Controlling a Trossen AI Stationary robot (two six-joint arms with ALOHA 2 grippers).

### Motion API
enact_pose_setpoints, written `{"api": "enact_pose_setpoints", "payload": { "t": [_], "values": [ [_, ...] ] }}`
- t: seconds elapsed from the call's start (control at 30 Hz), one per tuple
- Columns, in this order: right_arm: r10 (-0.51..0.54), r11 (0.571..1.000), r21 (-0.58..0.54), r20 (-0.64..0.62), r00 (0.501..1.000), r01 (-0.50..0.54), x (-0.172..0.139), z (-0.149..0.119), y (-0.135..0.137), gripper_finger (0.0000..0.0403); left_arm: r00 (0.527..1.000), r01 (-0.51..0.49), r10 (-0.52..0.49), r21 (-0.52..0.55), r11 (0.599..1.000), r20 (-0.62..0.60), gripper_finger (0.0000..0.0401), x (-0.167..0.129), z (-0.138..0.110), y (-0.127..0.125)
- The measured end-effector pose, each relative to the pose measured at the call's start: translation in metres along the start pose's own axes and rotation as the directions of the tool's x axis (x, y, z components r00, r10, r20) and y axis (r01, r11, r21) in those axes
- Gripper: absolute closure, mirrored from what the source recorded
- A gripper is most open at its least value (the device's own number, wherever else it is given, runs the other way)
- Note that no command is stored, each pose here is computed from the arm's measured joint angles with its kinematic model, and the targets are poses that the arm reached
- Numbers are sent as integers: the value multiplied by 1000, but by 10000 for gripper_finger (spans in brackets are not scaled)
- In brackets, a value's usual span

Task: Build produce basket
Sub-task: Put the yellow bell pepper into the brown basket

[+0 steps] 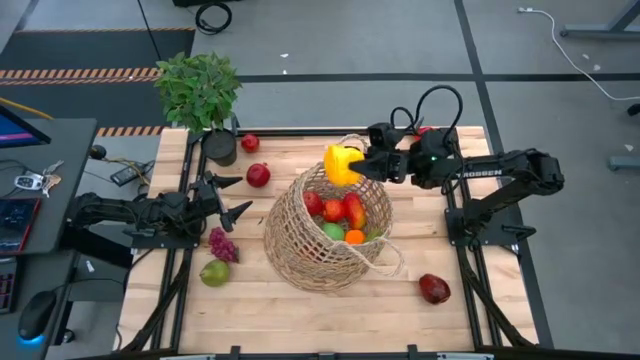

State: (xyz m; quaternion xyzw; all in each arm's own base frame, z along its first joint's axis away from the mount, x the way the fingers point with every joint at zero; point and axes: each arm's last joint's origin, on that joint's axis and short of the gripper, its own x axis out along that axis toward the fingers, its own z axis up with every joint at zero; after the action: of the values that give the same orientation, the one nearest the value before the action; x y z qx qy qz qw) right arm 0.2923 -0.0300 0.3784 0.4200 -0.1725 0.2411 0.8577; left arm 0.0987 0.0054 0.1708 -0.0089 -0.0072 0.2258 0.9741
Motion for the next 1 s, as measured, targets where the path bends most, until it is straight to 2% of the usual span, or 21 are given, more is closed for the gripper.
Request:
{"api": "enact_pose_setpoints", "payload": {
  "t": [0.13,0.23,0.33,0.43,0.57,0.67,0.73,0.8,1.0],
  "values": [
    [-101,995,-10,-54,993,101,8,3,-2,79,1000,0,0,0,1000,0,3,0,0,0],
    [-195,981,-44,-154,969,191,15,6,-1,80,1000,0,0,0,1000,0,3,0,0,0],
    [-324,945,-132,-265,908,299,20,9,1,80,1000,0,0,0,1000,0,3,0,0,0],
    [-456,880,-315,-347,820,356,20,8,4,80,1000,1,-1,0,1000,0,3,0,0,0],
    [-604,746,-586,-398,690,316,13,0,3,79,1000,0,0,0,1000,0,3,0,0,0],
    [-654,655,-729,-415,633,199,10,-9,3,78,1000,1,-1,0,1000,0,3,0,0,0],
    [-676,588,-800,-408,614,116,11,-15,6,78,1000,0,0,0,1000,0,3,0,0,0],
    [-711,501,-864,-374,595,55,13,-21,9,77,1000,0,0,0,1000,0,3,0,0,0],
    [-824,187,-980,-193,533,-67,17,-34,18,77,1000,0,0,0,1000,0,3,0,0,0]
  ]
}}
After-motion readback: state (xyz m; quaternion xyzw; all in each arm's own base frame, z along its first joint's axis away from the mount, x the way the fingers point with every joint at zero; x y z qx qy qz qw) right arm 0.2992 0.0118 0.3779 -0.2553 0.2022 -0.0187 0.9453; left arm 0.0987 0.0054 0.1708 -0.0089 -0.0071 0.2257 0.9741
